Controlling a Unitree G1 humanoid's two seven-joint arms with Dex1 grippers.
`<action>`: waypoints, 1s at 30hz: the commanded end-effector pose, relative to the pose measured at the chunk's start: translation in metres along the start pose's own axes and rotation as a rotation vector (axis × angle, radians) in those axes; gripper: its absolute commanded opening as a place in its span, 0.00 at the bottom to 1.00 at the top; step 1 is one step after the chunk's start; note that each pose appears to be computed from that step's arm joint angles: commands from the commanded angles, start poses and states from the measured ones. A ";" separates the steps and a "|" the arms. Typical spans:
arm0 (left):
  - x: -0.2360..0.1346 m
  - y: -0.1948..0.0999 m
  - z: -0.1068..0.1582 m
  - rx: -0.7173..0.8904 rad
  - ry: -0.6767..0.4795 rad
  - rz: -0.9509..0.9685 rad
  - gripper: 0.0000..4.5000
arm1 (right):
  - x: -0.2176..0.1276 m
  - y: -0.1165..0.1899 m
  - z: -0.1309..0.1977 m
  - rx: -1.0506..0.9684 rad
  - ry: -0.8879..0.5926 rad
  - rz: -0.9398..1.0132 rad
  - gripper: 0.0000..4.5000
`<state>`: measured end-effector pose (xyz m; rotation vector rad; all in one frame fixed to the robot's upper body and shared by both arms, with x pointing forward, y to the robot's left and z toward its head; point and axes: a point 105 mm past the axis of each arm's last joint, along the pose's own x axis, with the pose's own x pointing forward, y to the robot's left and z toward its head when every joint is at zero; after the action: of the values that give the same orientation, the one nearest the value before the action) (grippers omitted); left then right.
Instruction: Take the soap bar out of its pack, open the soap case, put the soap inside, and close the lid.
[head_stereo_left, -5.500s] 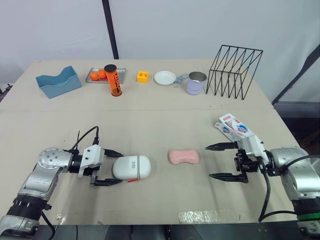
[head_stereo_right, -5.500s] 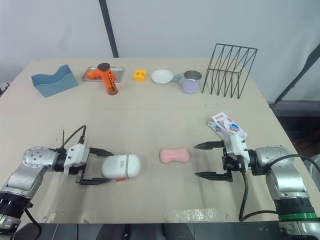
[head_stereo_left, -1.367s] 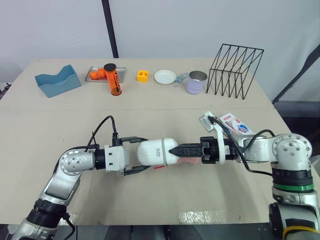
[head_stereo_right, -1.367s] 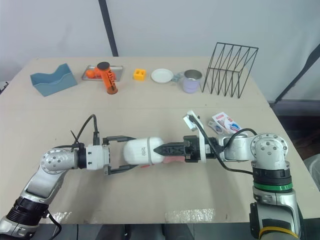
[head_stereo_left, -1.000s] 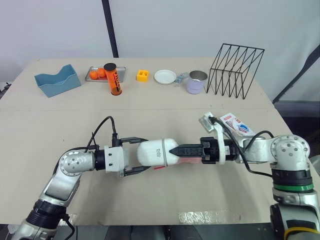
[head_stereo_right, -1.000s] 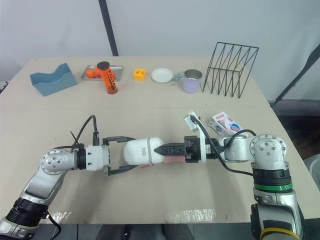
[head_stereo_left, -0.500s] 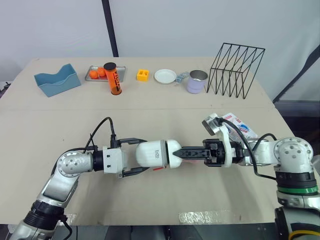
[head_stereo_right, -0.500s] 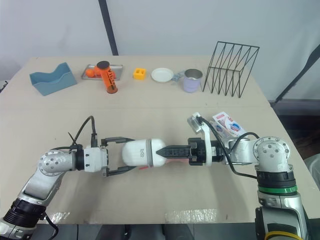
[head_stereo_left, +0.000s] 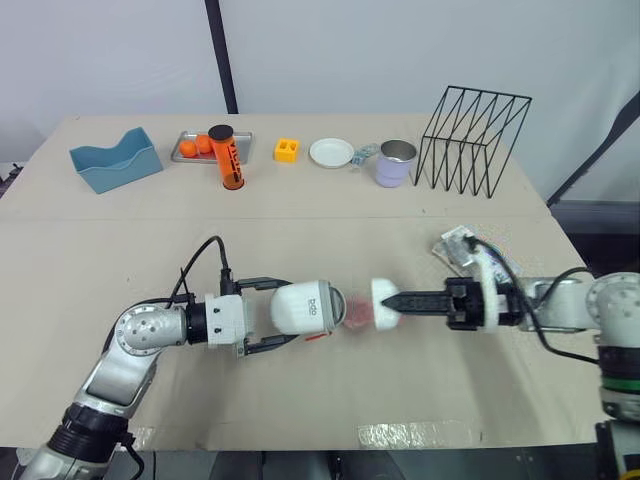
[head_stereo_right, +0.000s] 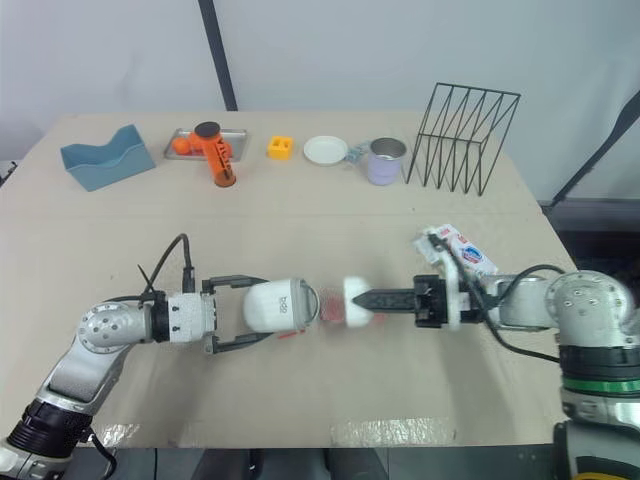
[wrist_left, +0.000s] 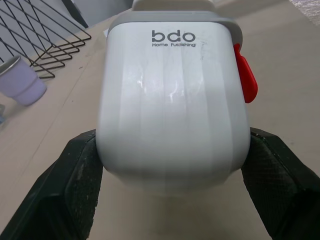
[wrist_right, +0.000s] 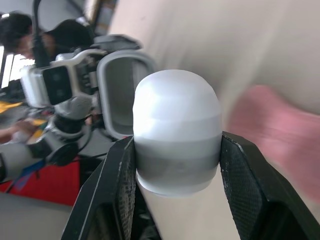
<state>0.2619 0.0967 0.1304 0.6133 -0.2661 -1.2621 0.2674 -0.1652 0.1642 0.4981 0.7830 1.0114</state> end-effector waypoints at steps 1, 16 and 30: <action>-0.002 0.005 0.008 0.003 -0.029 0.025 0.79 | -0.027 -0.002 0.022 -0.062 -0.061 -0.085 0.42; 0.000 0.003 0.005 0.001 -0.024 0.009 0.79 | -0.057 -0.049 0.022 -0.482 0.265 -0.508 0.42; -0.002 0.000 0.005 0.004 -0.014 0.015 0.79 | -0.045 -0.062 0.024 -0.546 0.324 -0.514 0.42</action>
<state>0.2618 0.0986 0.1257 0.5905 -0.2405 -1.2604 0.3031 -0.2335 0.1425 -0.3192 0.8544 0.7867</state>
